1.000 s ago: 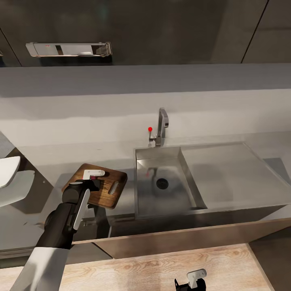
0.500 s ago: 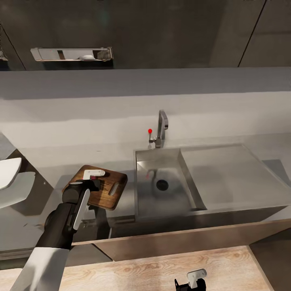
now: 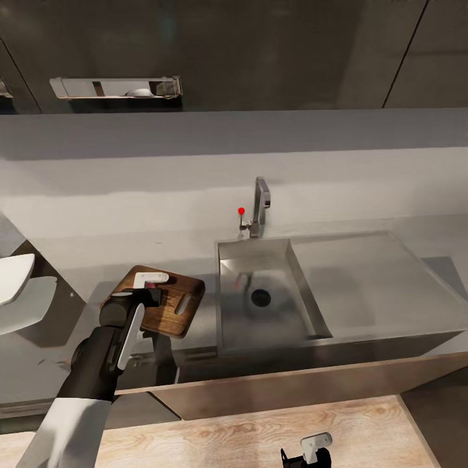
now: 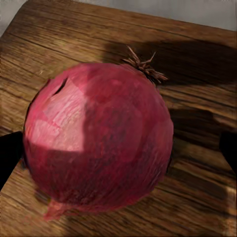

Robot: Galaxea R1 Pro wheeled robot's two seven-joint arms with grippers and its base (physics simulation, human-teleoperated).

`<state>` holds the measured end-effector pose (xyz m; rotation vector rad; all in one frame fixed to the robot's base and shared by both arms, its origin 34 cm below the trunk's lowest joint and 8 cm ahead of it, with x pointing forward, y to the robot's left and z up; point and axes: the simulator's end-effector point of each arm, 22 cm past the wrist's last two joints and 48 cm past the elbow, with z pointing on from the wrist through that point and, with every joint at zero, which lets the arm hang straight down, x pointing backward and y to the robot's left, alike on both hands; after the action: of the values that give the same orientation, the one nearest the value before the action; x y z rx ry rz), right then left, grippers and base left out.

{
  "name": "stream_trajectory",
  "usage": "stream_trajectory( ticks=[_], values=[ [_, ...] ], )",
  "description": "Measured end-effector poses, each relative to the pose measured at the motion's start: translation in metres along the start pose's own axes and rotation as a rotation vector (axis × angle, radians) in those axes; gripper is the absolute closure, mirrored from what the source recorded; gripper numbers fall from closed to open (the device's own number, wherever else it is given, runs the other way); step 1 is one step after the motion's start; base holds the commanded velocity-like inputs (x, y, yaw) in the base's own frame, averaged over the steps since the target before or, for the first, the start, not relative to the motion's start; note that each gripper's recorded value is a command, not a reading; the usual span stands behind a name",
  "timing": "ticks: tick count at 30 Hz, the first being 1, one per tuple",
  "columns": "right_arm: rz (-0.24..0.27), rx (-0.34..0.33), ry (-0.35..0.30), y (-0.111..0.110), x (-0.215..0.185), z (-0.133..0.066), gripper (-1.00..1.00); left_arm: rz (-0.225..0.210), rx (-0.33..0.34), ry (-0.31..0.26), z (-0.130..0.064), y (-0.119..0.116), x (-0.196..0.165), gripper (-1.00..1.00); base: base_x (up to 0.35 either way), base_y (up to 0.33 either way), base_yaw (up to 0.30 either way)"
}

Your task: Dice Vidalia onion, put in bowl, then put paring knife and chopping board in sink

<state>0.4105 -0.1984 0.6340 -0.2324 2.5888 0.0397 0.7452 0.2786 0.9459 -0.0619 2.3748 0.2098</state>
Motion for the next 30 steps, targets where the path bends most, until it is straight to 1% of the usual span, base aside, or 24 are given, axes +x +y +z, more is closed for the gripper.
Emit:
stream_trajectory(
  ticks=[30],
  values=[
    [-0.001, 0.001, -0.002, -0.0006, -0.0006, -0.0001, -1.00, 0.000, -0.002, -0.007, -0.0017, 0.0008, -0.0028, -1.00, 0.000, 0.000, 0.000]
  ],
)
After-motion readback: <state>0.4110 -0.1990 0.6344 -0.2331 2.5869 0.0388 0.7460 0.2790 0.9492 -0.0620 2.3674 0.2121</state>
